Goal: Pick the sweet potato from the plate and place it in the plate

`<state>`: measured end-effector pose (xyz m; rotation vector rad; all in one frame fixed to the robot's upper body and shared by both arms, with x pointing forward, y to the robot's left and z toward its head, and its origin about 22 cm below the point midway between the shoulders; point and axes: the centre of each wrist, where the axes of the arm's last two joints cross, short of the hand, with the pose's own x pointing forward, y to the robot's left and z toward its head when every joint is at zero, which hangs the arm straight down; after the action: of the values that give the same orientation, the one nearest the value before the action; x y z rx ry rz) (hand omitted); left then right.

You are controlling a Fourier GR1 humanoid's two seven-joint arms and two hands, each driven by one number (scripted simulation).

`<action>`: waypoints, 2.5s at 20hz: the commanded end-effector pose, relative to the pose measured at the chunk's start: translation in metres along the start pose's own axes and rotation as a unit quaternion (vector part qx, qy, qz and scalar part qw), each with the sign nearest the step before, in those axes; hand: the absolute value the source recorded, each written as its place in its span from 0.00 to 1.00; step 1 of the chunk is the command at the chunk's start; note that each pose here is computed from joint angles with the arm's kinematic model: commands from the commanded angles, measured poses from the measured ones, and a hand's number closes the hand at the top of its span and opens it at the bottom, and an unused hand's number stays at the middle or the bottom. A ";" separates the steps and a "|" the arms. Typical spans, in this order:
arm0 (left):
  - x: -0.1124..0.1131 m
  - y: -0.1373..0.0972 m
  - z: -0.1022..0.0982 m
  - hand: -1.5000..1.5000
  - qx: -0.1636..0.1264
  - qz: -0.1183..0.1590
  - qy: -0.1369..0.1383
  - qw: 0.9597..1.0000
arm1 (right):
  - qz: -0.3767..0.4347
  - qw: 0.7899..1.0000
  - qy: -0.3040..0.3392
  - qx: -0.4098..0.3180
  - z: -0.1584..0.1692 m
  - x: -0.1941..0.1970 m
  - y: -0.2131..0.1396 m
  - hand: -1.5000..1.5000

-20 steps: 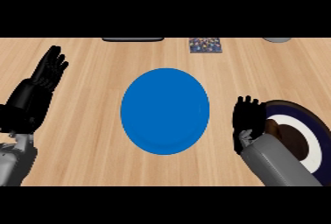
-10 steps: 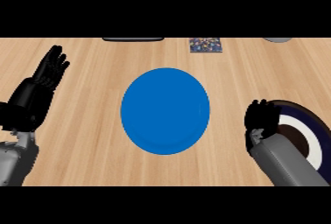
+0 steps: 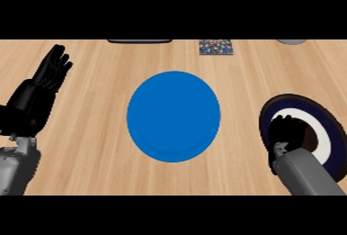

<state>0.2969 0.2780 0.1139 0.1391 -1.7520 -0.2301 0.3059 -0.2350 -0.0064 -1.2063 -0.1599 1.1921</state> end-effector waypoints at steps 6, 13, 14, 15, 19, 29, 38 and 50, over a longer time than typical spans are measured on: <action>0.007 0.016 0.009 0.50 0.010 -0.002 -0.003 1.000 | 0.044 0.997 0.069 0.012 -0.024 -0.014 0.012 0.00; -0.013 -0.015 0.001 0.50 -0.004 -0.004 0.001 1.000 | 0.035 0.991 -0.004 -0.130 -0.036 -0.020 0.027 1.00; -0.003 0.022 0.010 0.50 -0.006 -0.005 -0.009 1.000 | 0.030 0.990 -0.006 -0.139 -0.027 -0.005 0.028 1.00; -0.025 -0.012 -0.001 0.50 0.003 0.003 -0.004 1.000 | 0.028 0.985 -0.016 -0.169 -0.029 -0.008 -0.008 1.00; -0.016 0.013 -0.001 0.50 0.007 0.004 0.002 1.000 | -0.054 0.980 -0.025 -0.192 -0.001 -0.029 0.029 1.00; -0.018 0.033 0.010 0.50 0.033 -0.012 0.017 0.999 | -0.312 0.923 -0.098 -0.203 0.099 -0.096 0.060 1.00; -0.006 -0.006 0.000 0.50 0.011 0.009 0.011 1.000 | -0.448 0.804 -0.256 -0.298 0.197 -0.110 0.008 1.00; -0.019 -0.010 0.005 0.50 0.001 -0.008 0.006 1.000 | -0.438 0.790 -0.315 -0.292 0.225 -0.038 -0.062 1.00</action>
<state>0.2983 0.2789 0.1011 0.1465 -1.7464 -0.2274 0.1598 -0.1428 0.1459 -0.9990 -1.5080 0.6160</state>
